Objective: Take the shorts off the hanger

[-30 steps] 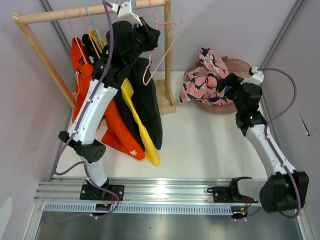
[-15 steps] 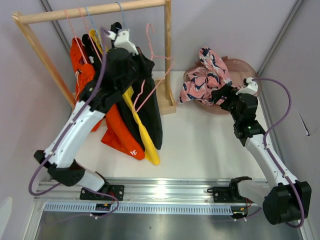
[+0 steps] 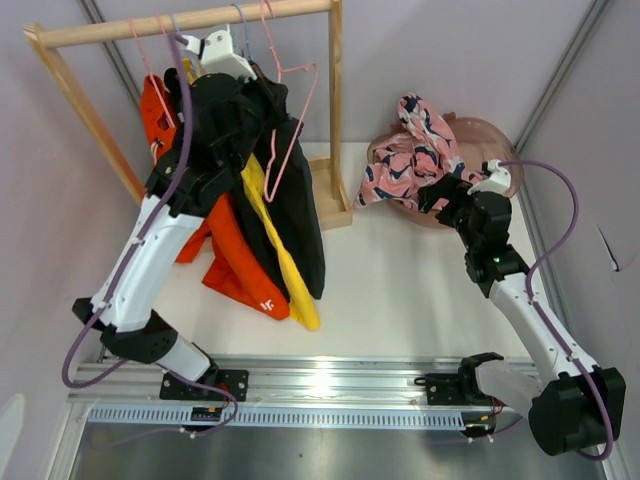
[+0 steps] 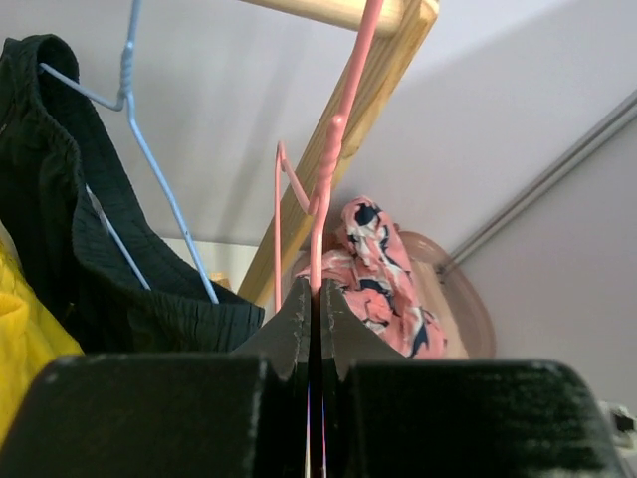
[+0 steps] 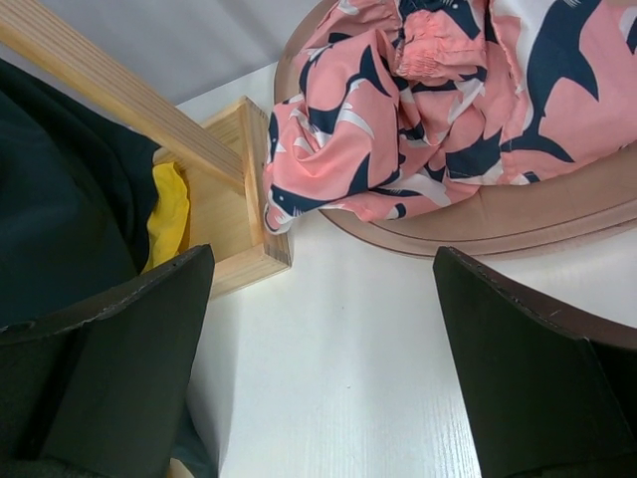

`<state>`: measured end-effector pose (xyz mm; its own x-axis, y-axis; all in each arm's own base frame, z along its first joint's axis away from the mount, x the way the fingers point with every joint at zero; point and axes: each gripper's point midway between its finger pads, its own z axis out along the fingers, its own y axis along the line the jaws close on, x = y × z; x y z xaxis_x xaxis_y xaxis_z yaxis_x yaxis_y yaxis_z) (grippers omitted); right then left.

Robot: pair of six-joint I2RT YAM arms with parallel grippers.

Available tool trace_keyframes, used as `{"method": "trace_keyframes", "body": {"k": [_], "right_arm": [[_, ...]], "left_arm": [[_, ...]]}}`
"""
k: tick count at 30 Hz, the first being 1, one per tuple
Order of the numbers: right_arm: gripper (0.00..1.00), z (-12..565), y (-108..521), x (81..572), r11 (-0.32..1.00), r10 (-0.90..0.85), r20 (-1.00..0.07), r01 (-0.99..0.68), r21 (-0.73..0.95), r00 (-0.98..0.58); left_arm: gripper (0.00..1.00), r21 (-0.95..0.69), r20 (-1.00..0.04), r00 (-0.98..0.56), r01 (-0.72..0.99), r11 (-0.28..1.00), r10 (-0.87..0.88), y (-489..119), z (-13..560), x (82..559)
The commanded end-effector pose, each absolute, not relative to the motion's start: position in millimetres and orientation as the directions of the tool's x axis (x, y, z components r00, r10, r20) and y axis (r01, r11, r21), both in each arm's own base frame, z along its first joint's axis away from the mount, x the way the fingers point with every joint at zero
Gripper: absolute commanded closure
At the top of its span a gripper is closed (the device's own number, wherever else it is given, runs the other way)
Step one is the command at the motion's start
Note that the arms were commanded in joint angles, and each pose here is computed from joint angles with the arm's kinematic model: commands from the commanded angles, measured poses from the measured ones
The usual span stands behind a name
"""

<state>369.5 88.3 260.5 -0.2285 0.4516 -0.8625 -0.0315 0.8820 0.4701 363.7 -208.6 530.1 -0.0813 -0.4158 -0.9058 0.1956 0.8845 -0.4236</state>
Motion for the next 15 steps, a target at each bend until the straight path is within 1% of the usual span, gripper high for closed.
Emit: {"method": "trace_keyframes", "body": {"k": [1, 2, 3, 4, 5, 7, 8, 11, 15], "right_arm": [[0.01, 268.7, 85.1, 364.1, 0.891, 0.437, -0.876, -0.036, 0.453, -0.204], [0.01, 268.6, 84.5, 363.4, 0.892, 0.436, -0.876, -0.036, 0.451, -0.205], [0.01, 269.0, 85.2, 361.5, 0.892, 0.434, -0.877, -0.041, 0.451, -0.206], [0.01, 267.9, 84.7, 360.7, 0.893, 0.432, -0.878, -0.038, 0.449, -0.208], [0.0, 268.1, 84.7, 359.4, 0.892, 0.434, -0.877, -0.04, 0.451, -0.207], [0.01, 267.7, 85.7, 355.8, 0.893, 0.429, -0.879, -0.05, 0.448, -0.208], [0.01, 266.0, 86.4, 354.1, 0.893, 0.428, -0.878, -0.05, 0.447, -0.215], [0.01, 262.8, 85.5, 349.0, 0.894, 0.425, -0.878, -0.049, 0.445, -0.219], [0.01, 259.2, 90.7, 344.4, 0.892, 0.424, -0.876, -0.064, 0.448, -0.23]], "left_arm": [[1.0, -0.402, -0.911, 0.014, 0.196, 0.895, -0.412, -217.4, 553.2, 389.2], [1.0, -0.401, -0.908, 0.045, 0.201, 0.894, -0.417, -217.3, 566.1, 392.2], [1.0, -0.396, -0.909, 0.049, 0.2, 0.896, -0.413, -222.5, 565.1, 401.1], [1.0, -0.379, -0.92, 0.028, 0.191, 0.905, -0.391, -236.7, 548.5, 422.0], [1.0, -0.399, -0.904, 0.072, 0.214, 0.892, -0.422, -233.4, 570.0, 422.1], [1.0, -0.409, -0.893, 0.099, 0.222, 0.885, -0.438, -237.6, 573.1, 436.8], [1.0, -0.423, -0.888, 0.096, 0.208, 0.882, -0.449, -237.3, 565.0, 450.9], [1.0, -0.473, -0.863, 0.085, 0.208, 0.856, -0.497, -231.3, 556.9, 472.3], [1.0, -0.487, -0.863, 0.045, 0.195, 0.852, -0.503, -232.3, 532.2, 498.1]]}}
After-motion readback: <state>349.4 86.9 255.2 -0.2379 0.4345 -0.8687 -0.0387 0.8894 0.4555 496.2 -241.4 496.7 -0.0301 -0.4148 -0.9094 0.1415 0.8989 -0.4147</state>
